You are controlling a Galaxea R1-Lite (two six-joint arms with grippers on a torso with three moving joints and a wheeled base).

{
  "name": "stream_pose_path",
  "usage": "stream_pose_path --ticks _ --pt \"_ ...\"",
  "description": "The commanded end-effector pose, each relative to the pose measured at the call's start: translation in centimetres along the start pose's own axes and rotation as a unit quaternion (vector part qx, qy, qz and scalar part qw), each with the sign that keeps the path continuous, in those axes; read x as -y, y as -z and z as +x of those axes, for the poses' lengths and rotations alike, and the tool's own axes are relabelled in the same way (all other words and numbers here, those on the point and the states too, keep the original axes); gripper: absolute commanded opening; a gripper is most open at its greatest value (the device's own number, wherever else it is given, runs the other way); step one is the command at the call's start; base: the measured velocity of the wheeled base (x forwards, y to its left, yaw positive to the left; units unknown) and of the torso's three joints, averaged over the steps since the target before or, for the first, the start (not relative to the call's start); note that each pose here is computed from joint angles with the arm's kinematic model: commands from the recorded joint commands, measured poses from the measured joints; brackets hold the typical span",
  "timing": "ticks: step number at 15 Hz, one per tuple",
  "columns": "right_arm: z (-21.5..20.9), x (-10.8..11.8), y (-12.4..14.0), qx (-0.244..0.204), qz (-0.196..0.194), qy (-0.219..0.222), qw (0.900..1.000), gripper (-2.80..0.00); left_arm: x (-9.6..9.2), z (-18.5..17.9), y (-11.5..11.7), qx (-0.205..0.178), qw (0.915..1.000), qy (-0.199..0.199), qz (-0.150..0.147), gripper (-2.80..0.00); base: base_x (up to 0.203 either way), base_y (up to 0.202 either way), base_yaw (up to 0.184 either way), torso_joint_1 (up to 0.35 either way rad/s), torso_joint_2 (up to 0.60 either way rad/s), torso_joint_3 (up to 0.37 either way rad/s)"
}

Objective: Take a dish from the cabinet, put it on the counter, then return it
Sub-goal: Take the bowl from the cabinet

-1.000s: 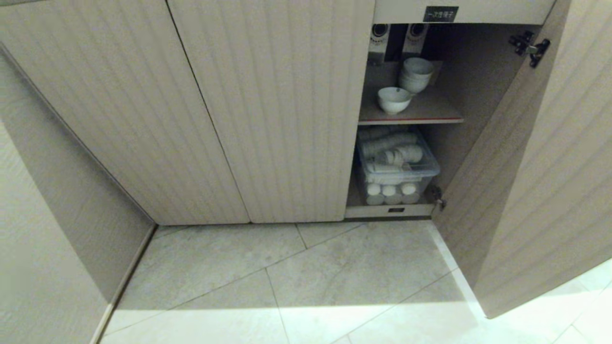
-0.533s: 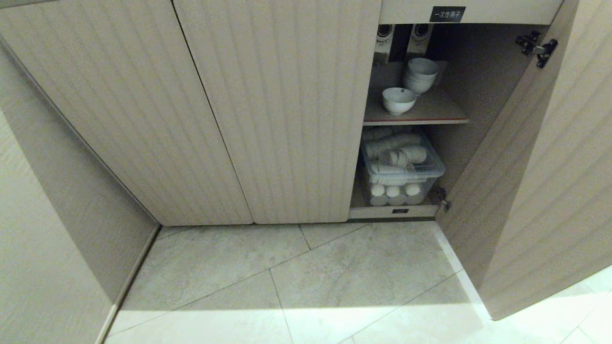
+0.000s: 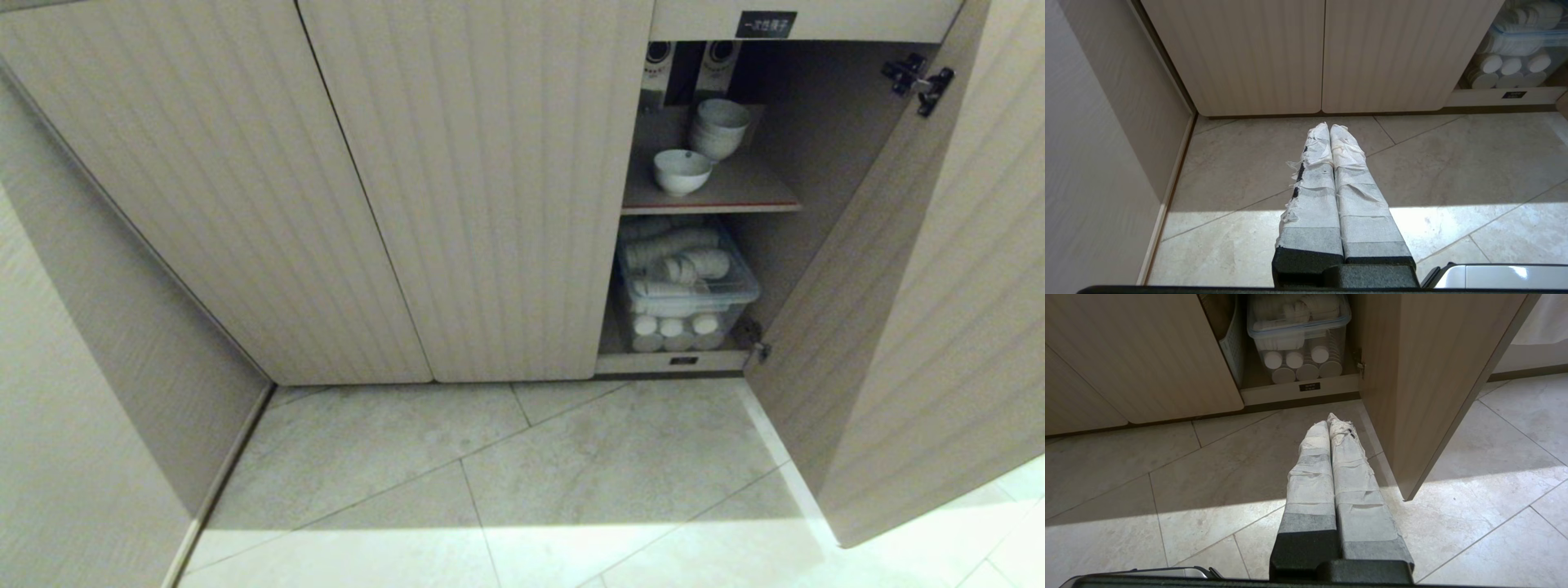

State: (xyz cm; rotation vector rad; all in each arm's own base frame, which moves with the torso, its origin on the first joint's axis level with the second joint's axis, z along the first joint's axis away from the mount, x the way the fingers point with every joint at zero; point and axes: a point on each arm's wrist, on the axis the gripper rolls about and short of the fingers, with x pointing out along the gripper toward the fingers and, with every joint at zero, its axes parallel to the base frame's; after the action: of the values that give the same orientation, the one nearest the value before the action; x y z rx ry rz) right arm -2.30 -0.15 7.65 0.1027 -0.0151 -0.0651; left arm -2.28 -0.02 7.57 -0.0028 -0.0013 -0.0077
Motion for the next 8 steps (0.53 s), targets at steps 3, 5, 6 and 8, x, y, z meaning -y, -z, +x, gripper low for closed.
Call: stream_pose_path --ticks 3,5,6,8 --pt "0.01 0.0 -0.01 -0.001 0.0 0.0 1.0 -2.8 0.0 0.0 0.01 0.0 1.0 0.0 0.0 -2.8 0.0 0.0 0.0 0.0 0.0 0.0" --pt "0.01 0.0 -0.01 -0.001 0.0 0.0 1.0 -2.8 0.0 0.0 0.01 0.0 1.0 0.0 0.0 -2.8 0.0 0.0 0.0 0.0 0.0 0.0" --pt "0.01 0.0 -0.01 -0.001 0.0 0.0 1.0 -2.8 0.0 0.0 0.01 0.0 1.0 0.0 0.0 -2.8 0.0 0.0 0.0 0.0 0.0 0.0" --pt "0.01 0.0 -0.01 -0.001 0.0 0.0 1.0 -2.8 0.0 0.0 0.01 0.0 1.0 0.0 0.0 -2.8 0.0 0.0 0.0 0.0 0.0 0.0"
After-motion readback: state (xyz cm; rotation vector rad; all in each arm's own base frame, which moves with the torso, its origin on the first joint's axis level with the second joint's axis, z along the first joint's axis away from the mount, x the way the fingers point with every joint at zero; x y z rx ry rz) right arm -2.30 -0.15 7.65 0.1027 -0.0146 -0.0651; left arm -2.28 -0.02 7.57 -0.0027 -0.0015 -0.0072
